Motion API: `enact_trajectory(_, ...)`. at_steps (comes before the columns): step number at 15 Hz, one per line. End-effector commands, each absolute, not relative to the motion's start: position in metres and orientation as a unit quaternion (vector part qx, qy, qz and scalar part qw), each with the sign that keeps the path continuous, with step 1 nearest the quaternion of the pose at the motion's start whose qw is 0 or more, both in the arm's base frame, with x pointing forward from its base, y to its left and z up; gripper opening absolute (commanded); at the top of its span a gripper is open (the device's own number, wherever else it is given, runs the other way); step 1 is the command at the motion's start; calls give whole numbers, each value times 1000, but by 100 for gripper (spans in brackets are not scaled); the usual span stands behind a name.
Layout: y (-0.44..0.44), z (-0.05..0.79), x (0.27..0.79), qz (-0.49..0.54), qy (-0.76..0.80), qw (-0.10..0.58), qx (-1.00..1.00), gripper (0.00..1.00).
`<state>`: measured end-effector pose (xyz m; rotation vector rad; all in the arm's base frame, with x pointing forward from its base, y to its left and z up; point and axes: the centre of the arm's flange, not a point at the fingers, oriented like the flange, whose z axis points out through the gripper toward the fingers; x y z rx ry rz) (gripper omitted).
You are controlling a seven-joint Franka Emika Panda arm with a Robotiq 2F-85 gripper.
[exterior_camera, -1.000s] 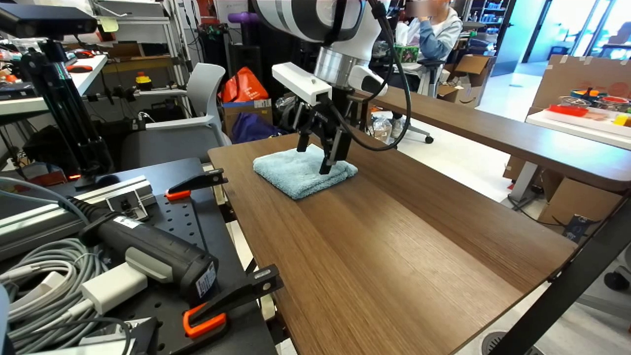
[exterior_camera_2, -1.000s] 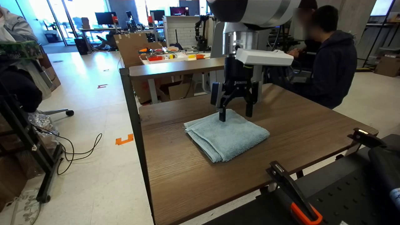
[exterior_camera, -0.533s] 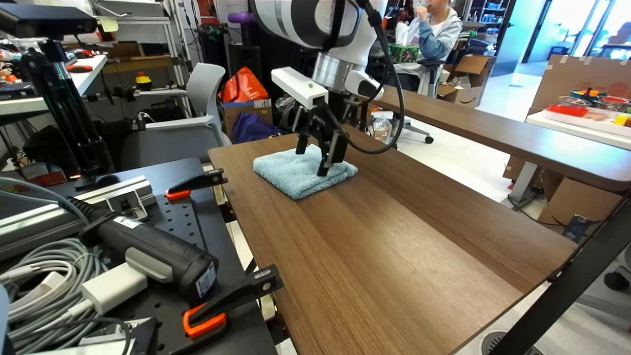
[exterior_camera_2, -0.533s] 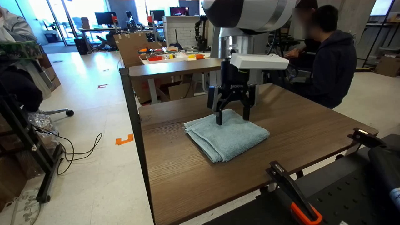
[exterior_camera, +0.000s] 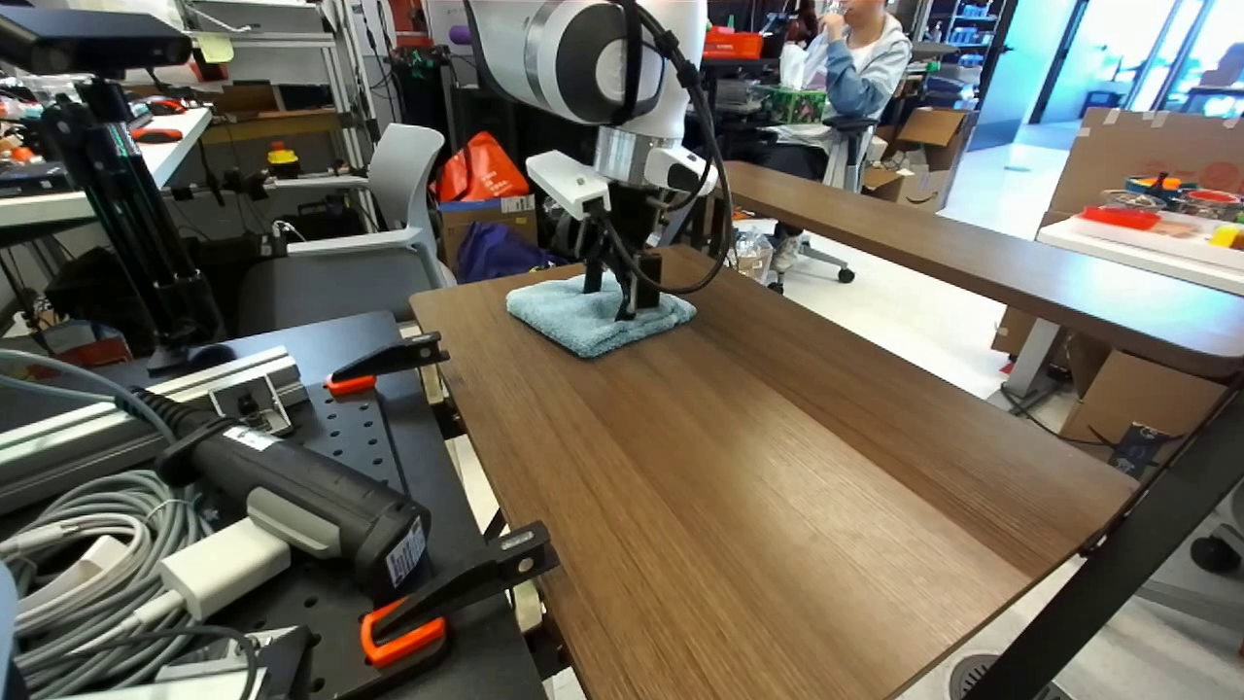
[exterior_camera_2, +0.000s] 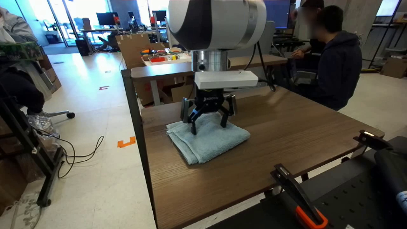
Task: Use the towel to wipe the table.
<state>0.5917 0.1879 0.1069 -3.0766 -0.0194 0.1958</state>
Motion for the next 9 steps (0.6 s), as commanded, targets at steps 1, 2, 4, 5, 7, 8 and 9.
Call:
enact_trajectory(1, 222, 81, 627, 17, 41, 1, -999, 100)
enact_trajectory(2, 226, 76, 635, 13, 52, -6, -999, 100)
enact_trajectory(4, 223, 65, 648, 7, 75, -19, -997, 100)
enact_trajectory(5, 216, 61, 651, 5, 87, -26, -996, 100)
enact_trajectory(7, 198, 53, 661, 2, 110, -28, -994, 100)
enact_trajectory(8, 188, 58, 665, -3, 121, -28, -992, 100)
enact_trajectory(9, 175, 60, 670, -8, 133, -26, -991, 100)
